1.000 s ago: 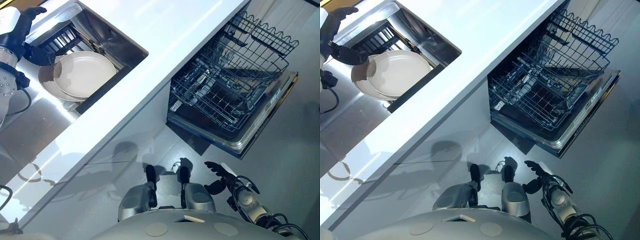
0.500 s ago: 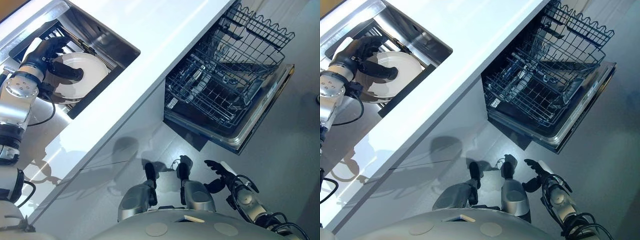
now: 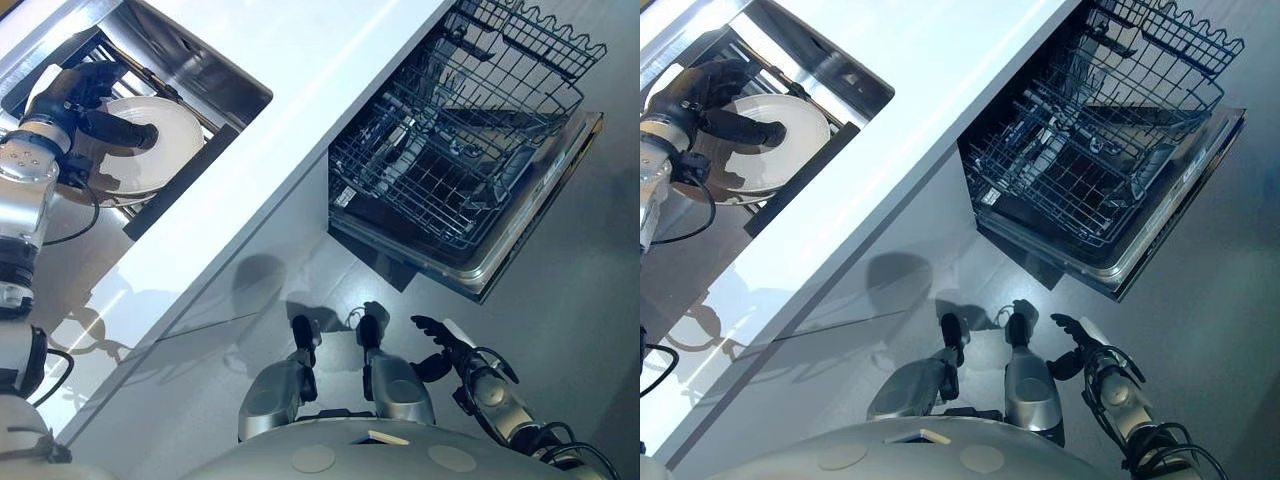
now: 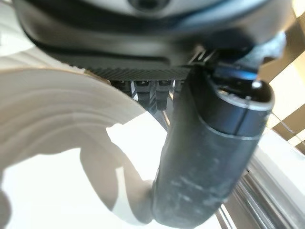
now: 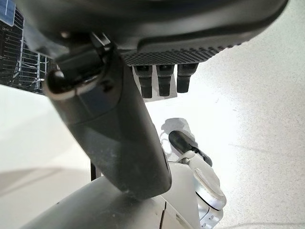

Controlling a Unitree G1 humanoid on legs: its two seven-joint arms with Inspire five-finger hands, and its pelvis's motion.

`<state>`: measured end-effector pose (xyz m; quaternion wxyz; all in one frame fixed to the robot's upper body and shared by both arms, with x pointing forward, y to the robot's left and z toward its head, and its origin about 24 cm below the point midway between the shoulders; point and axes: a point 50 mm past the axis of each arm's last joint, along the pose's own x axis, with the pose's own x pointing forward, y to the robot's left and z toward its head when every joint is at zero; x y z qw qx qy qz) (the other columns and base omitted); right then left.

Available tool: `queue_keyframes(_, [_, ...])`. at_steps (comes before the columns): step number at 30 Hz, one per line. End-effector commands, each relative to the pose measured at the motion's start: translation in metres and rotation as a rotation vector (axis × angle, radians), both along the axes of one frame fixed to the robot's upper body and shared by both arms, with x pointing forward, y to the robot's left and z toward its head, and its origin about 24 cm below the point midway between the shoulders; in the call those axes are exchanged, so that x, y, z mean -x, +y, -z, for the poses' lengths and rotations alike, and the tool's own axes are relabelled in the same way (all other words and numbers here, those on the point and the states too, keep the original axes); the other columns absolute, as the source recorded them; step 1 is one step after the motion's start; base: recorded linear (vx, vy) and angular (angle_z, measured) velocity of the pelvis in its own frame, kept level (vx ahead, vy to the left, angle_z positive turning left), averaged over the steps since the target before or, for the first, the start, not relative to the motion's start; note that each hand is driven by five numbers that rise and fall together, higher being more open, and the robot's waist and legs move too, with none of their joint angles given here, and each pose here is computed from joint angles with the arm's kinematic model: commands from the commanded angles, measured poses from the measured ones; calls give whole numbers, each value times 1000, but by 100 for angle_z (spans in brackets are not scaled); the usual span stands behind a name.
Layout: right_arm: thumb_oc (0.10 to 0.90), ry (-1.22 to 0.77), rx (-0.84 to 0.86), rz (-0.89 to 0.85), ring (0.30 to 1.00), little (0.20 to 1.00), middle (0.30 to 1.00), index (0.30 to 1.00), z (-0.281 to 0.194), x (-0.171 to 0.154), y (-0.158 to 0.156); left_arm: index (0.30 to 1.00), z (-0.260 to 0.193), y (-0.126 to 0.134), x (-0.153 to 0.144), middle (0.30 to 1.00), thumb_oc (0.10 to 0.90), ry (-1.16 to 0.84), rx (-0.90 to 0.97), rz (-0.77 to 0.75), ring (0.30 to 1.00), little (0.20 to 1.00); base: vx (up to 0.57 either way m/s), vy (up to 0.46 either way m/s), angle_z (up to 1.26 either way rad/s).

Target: Pick up plates and place into dishwasher.

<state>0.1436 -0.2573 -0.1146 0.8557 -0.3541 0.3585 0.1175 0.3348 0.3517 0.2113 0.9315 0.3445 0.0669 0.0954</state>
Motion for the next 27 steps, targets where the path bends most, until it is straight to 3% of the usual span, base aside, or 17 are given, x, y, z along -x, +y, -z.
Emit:
queue_keyframes(1, [800, -79, 14, 41, 900, 900, 900, 900, -14, -8, -17, 900, 10, 18, 7, 900, 800, 115, 56, -23, 900, 900, 0, 0, 0])
queue_keyframes(6, [800, -75, 26, 55, 900, 900, 900, 900, -16, -11, -22, 900, 37, 25, 16, 900, 800, 309, -23, 9, 900, 900, 0, 0, 0])
queue_keyframes(8, [800, -71, 30, 53, 900, 900, 900, 900, -15, -10, -24, 742, 40, 28, 19, 742, 616, 339, -53, 14, 742, 716, -4, 0, -2])
queue_keyframes(9, [800, -68, 33, 53, 900, 900, 900, 900, -15, -10, -25, 719, 42, 29, 20, 719, 589, 356, -77, 13, 719, 689, -4, 1, -5])
queue_keyframes(10, [800, -67, 34, 54, 900, 900, 900, 900, -15, -9, -25, 571, 42, 32, 22, 571, 416, 366, -96, 13, 571, 516, 0, 0, 0])
queue_keyframes(11, [800, -66, 35, 53, 900, 900, 900, 900, -15, -9, -26, 549, 42, 34, 23, 549, 391, 369, -114, 9, 549, 491, 0, 0, 0])
queue_keyframes(12, [800, -66, 35, 53, 900, 900, 900, 900, -15, -10, -26, 564, 42, 36, 24, 564, 407, 363, -130, 7, 564, 507, -11, -5, 4])
queue_keyframes(15, [800, -63, 34, 54, 900, 900, 900, 900, -15, -11, -27, 714, 41, 43, 28, 714, 583, 327, -169, -34, 714, 683, -8, -9, 3])
queue_keyframes(16, [800, -62, 34, 53, 900, 900, 900, 900, -14, -11, -27, 639, 41, 45, 29, 639, 495, 314, -180, -46, 639, 595, 0, 0, 0])
queue_keyframes(20, [800, -49, 37, 45, 900, 900, 900, 900, -13, -11, -27, 573, 41, 55, 33, 573, 418, 265, -235, -107, 573, 518, 0, 0, 0])
queue_keyframes(22, [800, -44, 39, 41, 900, 900, 900, 900, -12, -10, -26, 479, 41, 57, 35, 479, 309, 237, -235, -121, 479, 409, 0, 0, 0])
queue_keyframes(25, [800, -38, 41, 43, 900, 900, 900, 900, -11, -8, -26, 434, 39, 59, 37, 434, 256, 194, -227, -129, 434, 356, 0, 1, 1])
queue_keyframes(27, [800, -33, 44, 42, 900, 900, 900, 900, -9, -6, -26, 300, 36, 59, 38, 300, 100, 158, -231, -133, 300, 200, -3, -1, 2])
